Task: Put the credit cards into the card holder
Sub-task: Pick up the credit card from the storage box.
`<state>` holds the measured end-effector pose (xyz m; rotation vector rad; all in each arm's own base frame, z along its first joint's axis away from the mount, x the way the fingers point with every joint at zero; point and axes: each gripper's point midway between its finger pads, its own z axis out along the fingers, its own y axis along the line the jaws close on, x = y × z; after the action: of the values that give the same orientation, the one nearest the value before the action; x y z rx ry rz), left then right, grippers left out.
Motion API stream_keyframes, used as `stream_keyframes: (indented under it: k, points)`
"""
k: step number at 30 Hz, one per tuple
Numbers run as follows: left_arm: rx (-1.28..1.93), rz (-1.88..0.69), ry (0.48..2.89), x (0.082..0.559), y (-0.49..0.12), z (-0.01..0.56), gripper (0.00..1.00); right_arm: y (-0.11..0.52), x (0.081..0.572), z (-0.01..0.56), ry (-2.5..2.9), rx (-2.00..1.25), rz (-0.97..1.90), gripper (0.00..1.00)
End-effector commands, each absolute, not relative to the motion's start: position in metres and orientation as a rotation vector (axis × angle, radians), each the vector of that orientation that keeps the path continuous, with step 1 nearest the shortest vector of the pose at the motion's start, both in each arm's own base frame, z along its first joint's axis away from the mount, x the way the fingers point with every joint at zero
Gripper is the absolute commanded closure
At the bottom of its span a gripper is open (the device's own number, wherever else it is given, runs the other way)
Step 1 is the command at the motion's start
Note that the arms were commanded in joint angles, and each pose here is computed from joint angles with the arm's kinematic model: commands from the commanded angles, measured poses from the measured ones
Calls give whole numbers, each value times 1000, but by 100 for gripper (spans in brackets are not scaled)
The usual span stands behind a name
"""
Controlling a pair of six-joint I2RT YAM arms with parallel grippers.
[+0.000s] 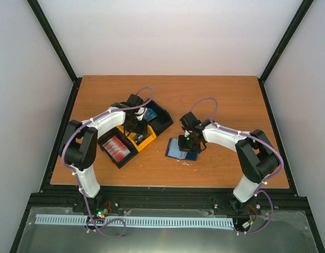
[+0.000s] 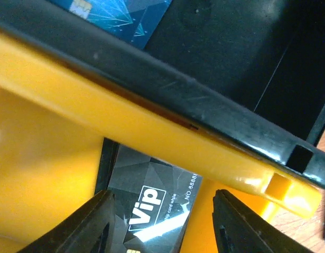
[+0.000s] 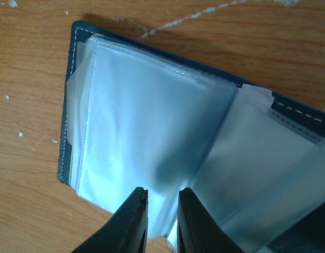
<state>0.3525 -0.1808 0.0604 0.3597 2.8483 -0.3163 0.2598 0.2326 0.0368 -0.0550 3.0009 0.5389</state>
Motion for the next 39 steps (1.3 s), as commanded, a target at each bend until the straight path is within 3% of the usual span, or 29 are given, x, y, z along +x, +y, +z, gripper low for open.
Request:
stream_keyframes:
  k: [1, 11, 18, 28, 39]
  points:
    - [474, -310, 2810, 365, -185, 65, 47, 231, 260, 40, 2996, -62, 497, 82]
    - [459, -154, 2882, 367, -169, 41, 45, 230, 259, 40, 2988, -32, 486, 82]
    - [521, -266, 2889, 364, -183, 41, 44, 231, 261, 40, 2984, -19, 481, 82]
    - [530, -388, 2935, 353, -194, 38, 57, 228, 260, 39, 2983, -9, 440, 82]
    - [527, -476, 2934, 346, -202, 51, 63, 228, 260, 38, 2984, -12, 427, 82]
